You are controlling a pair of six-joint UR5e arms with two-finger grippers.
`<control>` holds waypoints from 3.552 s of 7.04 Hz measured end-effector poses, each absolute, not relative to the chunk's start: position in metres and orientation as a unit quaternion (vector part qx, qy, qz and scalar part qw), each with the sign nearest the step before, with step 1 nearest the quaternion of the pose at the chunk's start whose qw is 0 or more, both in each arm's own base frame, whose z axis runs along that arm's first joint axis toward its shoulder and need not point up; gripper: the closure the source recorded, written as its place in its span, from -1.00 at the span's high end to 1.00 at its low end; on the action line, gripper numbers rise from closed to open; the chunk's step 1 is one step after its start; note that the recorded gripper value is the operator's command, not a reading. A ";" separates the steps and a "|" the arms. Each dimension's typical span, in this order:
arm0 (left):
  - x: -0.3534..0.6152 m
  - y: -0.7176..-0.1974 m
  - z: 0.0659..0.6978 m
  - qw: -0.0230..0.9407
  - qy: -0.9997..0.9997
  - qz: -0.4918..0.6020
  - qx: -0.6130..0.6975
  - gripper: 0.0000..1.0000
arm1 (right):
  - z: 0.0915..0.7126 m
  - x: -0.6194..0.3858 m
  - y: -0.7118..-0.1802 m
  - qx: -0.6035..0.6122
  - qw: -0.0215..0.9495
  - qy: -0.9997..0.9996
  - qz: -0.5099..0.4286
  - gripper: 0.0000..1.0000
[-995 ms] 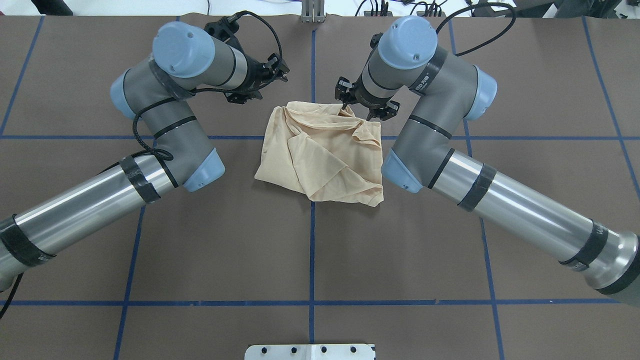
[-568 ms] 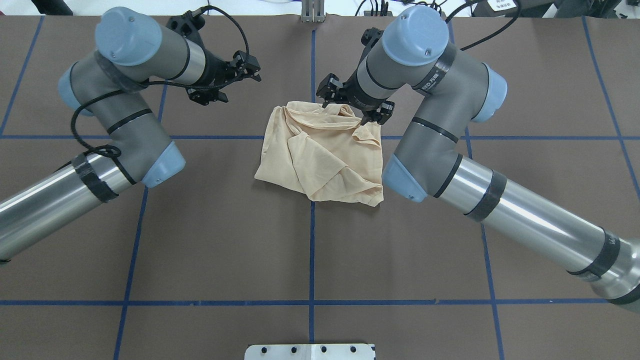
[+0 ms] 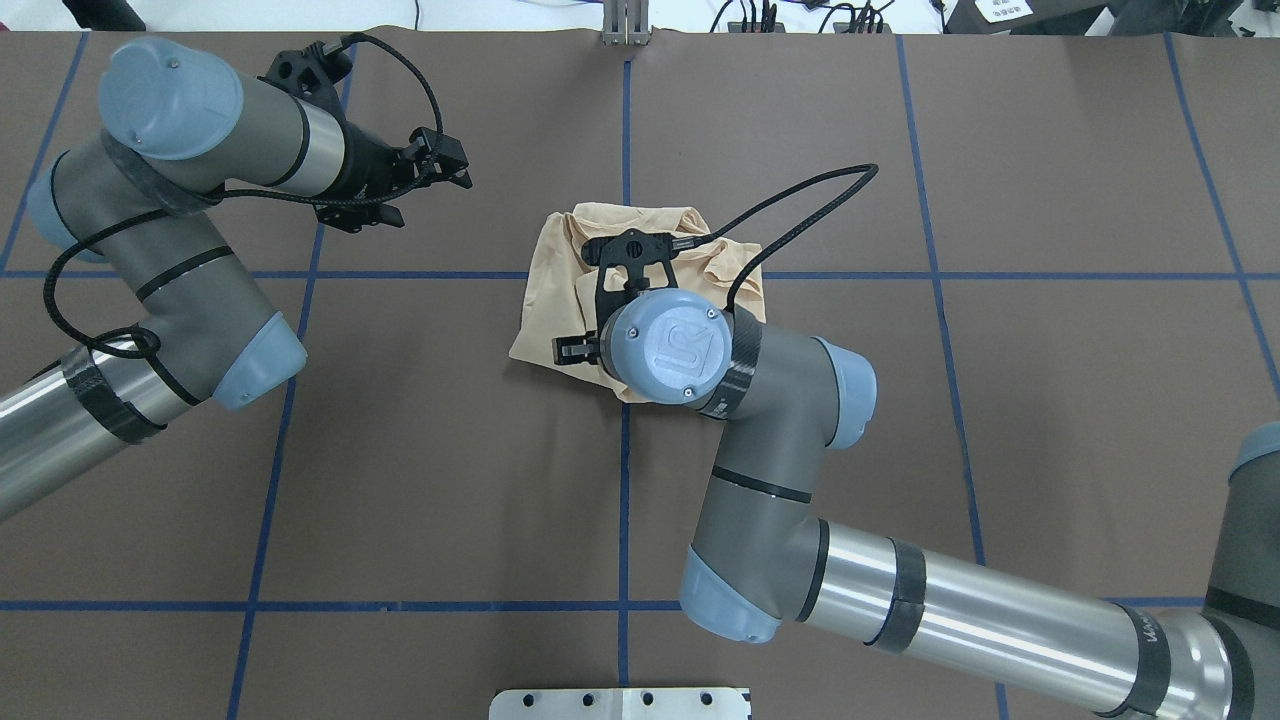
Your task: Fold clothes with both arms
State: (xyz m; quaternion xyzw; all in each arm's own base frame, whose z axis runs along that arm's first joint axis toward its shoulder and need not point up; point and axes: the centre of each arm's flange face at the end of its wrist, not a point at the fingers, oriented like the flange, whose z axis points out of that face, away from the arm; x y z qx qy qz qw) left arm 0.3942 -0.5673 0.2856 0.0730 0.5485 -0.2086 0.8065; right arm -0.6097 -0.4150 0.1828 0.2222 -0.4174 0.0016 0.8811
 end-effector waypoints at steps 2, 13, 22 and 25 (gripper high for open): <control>0.394 -0.566 0.291 0.808 0.546 -0.210 0.071 1.00 | 0.188 -0.620 -0.408 0.252 0.882 -0.394 -0.055 0.29; 0.396 -0.564 0.291 0.808 0.547 -0.208 0.068 1.00 | 0.203 -0.608 -0.404 0.275 0.880 -0.375 -0.097 -1.00; 0.401 -0.566 0.283 0.806 0.550 -0.210 0.068 1.00 | 0.250 -0.530 -0.543 0.290 0.907 -0.305 -0.032 1.00; 0.399 -0.564 0.281 0.805 0.551 -0.208 0.070 1.00 | 0.253 -0.507 -0.569 0.276 0.910 -0.308 -0.021 1.00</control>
